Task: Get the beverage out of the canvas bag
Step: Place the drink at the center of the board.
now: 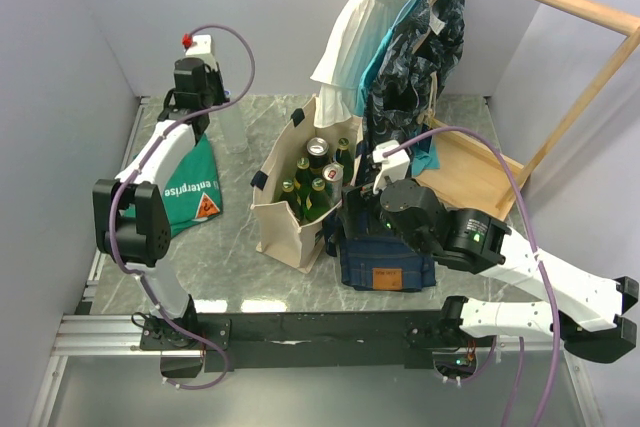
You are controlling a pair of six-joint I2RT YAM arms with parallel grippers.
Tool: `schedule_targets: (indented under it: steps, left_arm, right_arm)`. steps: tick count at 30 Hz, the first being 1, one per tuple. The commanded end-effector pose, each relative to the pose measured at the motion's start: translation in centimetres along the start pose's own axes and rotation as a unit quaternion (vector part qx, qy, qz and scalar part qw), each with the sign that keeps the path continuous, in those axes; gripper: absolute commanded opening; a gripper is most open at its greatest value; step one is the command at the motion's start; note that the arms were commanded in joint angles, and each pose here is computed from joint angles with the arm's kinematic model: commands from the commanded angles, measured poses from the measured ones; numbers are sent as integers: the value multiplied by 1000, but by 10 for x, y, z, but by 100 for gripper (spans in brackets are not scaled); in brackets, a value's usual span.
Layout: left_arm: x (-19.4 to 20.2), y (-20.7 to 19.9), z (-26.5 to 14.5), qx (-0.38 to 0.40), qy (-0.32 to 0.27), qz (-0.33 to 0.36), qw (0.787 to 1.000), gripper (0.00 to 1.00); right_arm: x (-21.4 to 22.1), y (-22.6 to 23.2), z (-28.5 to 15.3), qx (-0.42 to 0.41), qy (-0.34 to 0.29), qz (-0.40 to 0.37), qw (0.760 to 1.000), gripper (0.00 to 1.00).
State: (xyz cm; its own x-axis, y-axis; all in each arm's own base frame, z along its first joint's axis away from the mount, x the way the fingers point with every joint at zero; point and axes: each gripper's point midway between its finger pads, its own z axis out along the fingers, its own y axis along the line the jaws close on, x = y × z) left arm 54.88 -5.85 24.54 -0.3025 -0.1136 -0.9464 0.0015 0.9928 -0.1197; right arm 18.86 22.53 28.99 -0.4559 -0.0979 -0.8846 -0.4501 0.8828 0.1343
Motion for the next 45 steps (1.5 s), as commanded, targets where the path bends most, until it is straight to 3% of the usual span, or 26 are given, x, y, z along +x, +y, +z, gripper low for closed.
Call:
schedule_targets:
  steps: [1,33,39,45]
  left_arm:
    - [-65,-6,-11,6,-85,-1,996,1]
    - [-47,-5,-15,6,-60,-14,998,4]
    - [-54,-9,-24,14,-67,-19,997,10]
    - [-58,-13,-35,25,-67,-22,997,29]
  right_arm:
    - [-16,-2,-8,4,-26,18,1000,100]
    - [-15,-6,-10,6,-34,17,999,100]
    - [-15,-8,-10,11,-33,19,999,100]
    - [-14,-8,-10,13,-32,22,999,100]
